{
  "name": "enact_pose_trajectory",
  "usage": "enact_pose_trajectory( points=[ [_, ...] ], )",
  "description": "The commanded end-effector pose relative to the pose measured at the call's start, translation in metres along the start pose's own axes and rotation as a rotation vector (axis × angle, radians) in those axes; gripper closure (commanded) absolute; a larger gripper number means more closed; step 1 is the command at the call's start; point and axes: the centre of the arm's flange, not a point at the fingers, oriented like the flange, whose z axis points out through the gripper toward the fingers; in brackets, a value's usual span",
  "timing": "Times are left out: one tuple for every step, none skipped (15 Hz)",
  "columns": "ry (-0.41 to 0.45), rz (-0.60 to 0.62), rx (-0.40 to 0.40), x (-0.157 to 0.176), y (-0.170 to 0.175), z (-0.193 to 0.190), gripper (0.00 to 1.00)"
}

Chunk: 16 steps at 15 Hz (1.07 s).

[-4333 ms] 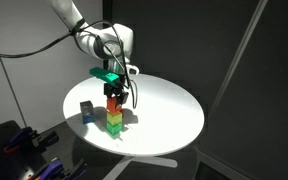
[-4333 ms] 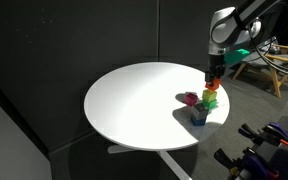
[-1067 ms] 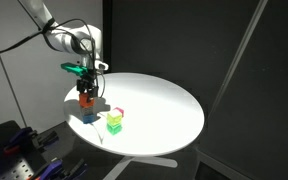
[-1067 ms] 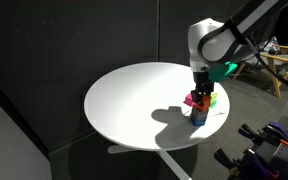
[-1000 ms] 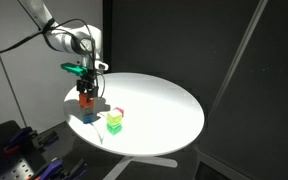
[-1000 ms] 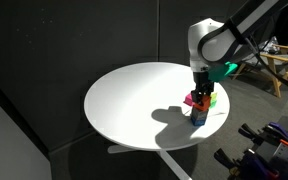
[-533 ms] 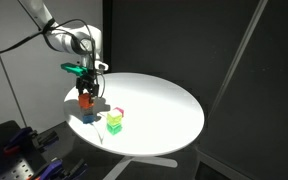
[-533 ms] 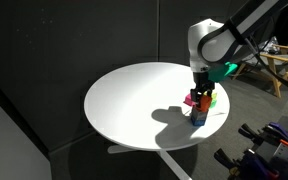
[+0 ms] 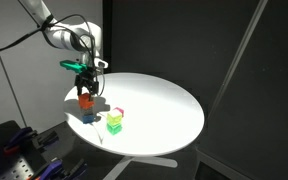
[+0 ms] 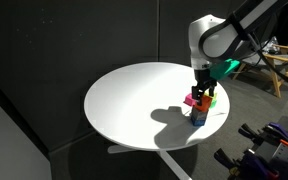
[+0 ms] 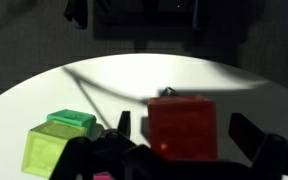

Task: Pick up the orange block from the light green block and move it on the gray block top

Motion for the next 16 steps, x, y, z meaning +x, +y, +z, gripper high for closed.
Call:
enact_pose_trajectory(
  points=[
    [-0.007, -0.007, 0.006, -0.016, 0.006, -0.023, 0.0],
    [-0.011, -0.007, 0.008, -0.019, 0.007, -0.028, 0.0],
    [-0.013, -0.006, 0.01, -0.021, 0.009, -0.033, 0.0],
    [-0.013, -0.005, 0.013, -0.024, 0.011, -0.039, 0.0],
    [-0.011, -0.004, 0.015, -0.027, 0.013, -0.045, 0.0],
    [-0.006, -0.002, 0.018, -0.029, 0.015, -0.052, 0.0],
    [0.003, -0.001, 0.021, -0.032, 0.017, -0.059, 0.0],
    [0.016, 0.002, 0.026, -0.035, 0.02, -0.068, 0.0],
    [0.03, 0.005, 0.031, -0.037, 0.023, -0.074, 0.0],
    [0.05, 0.012, 0.038, -0.04, 0.027, -0.083, 0.0],
    [0.07, 0.021, 0.047, -0.043, 0.031, -0.091, 0.0],
    [0.092, 0.031, 0.055, -0.045, 0.035, -0.099, 0.0],
    [0.113, 0.042, 0.067, -0.048, 0.039, -0.107, 0.0],
    [0.132, 0.051, 0.078, -0.052, 0.044, -0.116, 0.0],
    [0.147, 0.057, 0.088, -0.054, 0.048, -0.124, 0.0],
    [0.163, 0.063, 0.1, -0.058, 0.052, -0.131, 0.0]
  ],
)
